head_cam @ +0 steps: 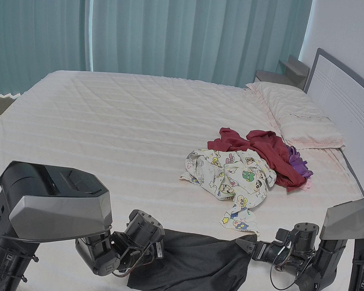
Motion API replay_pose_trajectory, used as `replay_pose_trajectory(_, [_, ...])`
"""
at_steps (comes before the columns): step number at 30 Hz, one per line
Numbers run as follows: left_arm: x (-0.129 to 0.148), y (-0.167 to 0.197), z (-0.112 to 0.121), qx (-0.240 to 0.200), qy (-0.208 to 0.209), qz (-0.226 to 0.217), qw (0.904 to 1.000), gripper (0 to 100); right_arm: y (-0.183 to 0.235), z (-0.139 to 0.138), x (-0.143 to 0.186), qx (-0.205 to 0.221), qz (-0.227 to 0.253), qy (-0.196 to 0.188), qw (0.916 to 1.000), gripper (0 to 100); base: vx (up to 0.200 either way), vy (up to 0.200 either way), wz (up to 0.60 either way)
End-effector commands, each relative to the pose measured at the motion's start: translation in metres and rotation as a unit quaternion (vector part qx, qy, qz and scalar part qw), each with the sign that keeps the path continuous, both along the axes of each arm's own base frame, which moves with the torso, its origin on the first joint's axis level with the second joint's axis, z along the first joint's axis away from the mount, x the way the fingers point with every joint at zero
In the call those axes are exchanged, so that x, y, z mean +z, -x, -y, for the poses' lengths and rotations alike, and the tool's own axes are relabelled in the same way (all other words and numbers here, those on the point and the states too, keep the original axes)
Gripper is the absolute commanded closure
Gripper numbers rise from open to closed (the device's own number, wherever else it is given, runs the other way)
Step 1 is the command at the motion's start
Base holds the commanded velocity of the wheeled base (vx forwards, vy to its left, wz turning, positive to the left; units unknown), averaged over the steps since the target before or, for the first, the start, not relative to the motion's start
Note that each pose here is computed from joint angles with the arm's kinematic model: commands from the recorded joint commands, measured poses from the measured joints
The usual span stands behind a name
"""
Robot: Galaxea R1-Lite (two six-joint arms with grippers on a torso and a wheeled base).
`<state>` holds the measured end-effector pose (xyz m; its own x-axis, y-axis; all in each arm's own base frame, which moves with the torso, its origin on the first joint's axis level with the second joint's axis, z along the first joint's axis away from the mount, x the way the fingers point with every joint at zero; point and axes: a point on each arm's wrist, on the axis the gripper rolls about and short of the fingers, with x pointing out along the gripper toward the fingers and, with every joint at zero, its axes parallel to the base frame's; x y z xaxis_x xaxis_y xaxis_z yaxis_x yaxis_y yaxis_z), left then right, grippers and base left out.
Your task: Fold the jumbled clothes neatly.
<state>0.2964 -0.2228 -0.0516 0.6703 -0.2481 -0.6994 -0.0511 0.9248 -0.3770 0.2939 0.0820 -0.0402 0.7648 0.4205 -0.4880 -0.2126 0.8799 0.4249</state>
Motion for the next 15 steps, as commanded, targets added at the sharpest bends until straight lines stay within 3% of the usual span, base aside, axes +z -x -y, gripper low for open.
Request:
replay_pose_trajectory(1, [0.000,-0.002,0.000,0.012,-0.005,0.007,0.9999,100,0.000,0.000,0.000,0.001,0.000,0.000,1.0000,0,0.000,0.000,0.00])
replay_pose_trajectory(15, [0.001,-0.018,-0.024,0.073,-0.044,0.034,0.9958,100,0.002,-0.008,-0.003,0.011,-0.003,0.001,0.9999,0,0.000,0.000,0.00])
